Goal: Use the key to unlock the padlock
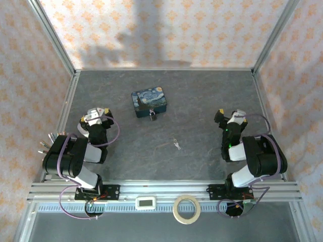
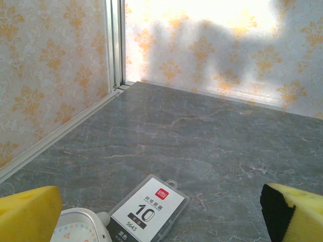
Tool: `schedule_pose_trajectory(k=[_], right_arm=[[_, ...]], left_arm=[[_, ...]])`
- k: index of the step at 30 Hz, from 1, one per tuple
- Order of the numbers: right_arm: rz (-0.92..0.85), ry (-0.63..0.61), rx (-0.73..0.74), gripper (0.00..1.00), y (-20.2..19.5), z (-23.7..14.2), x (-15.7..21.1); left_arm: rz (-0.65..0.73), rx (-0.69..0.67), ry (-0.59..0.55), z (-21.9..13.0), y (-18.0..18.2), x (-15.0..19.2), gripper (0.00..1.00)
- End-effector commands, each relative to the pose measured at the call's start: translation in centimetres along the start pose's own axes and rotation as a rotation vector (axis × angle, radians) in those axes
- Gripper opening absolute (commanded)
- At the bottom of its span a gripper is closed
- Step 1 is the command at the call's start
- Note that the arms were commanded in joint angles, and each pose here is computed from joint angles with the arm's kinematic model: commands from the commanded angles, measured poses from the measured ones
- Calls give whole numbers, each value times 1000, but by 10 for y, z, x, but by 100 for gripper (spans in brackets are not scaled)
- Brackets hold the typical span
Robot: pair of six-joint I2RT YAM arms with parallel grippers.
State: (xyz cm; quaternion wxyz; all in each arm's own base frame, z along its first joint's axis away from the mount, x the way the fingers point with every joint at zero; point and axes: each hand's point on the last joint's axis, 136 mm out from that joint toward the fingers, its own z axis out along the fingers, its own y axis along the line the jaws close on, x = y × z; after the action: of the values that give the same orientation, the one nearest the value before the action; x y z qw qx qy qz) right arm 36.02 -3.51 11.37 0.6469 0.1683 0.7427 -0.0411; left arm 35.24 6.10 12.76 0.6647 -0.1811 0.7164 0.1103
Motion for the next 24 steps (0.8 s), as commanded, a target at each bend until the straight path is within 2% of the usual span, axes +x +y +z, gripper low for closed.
schedule_pose_trajectory(k=[1, 24], right_arm=[[4, -43, -10, 100, 4, 3, -14], [3, -40, -11, 100, 5, 4, -14]], left_arm=[[-13, -14, -39, 2, 1, -10, 100], [-13, -8, -40, 2, -1, -11, 100]])
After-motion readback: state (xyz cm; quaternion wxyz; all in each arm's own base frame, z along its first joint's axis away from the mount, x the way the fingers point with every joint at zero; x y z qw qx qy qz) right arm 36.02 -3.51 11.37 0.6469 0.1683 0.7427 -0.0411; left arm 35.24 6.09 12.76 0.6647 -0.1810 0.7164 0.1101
